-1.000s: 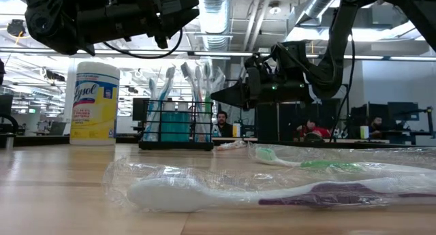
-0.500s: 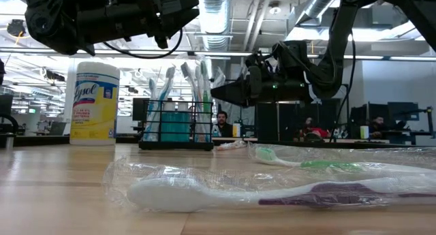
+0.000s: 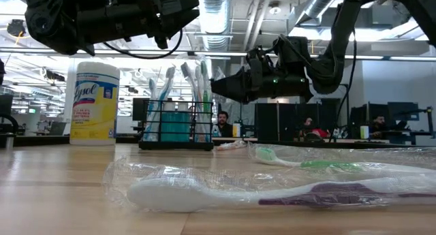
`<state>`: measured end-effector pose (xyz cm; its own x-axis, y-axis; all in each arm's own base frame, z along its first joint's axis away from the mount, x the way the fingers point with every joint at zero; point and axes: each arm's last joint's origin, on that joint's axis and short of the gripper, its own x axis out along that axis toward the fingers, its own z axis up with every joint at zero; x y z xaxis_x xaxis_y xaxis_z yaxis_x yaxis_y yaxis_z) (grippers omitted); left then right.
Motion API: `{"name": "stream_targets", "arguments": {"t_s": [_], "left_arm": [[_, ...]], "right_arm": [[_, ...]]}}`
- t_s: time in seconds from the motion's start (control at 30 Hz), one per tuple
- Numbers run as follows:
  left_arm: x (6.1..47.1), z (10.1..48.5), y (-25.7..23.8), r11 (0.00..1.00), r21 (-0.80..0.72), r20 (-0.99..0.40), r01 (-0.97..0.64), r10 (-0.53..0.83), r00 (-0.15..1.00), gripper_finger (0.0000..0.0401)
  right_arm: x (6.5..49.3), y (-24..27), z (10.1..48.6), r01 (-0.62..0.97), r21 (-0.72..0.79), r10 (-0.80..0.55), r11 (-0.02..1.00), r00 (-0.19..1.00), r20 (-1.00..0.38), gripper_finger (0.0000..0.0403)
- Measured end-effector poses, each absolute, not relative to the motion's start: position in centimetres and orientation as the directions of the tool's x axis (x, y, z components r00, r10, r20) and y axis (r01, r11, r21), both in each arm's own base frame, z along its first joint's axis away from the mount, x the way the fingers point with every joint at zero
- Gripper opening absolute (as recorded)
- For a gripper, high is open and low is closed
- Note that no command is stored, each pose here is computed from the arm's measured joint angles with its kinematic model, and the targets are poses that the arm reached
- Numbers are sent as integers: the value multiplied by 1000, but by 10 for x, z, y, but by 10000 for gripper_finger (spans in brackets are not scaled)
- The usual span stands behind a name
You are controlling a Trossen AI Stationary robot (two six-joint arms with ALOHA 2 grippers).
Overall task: Pick & Place toothbrushing station
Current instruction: Put the green toothbrush into the mesh organizer
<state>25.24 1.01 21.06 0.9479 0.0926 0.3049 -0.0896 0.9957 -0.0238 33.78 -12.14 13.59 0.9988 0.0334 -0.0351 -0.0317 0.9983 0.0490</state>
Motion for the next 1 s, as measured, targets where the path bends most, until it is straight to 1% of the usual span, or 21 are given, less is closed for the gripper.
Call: {"name": "stream_targets", "arguments": {"t_s": [0.23, 0.43, 0.53, 0.87, 1.0], "left_arm": [[252, 211, 10, 996, -24, 305, -89, 92, 948, 145], [252, 211, 10, 996, -24, 305, -89, 92, 948, 145], [252, 211, 10, 996, -24, 306, -88, 91, 948, 145], [252, 211, 10, 996, -23, 306, -85, 88, 948, 145], [252, 211, 10, 996, -23, 306, -86, 88, 948, 145]], "right_arm": [[334, -120, 141, -34, 72, 45, 997, 987, -155, 181], [332, -109, 150, -64, 83, 80, 994, 976, -203, 169], [330, -104, 153, -77, 87, 96, 993, 964, -249, 164], [317, -85, 156, -90, 184, 165, 979, 877, -451, 148], [313, -77, 159, -98, 206, 191, 974, 846, -498, 139]]}}
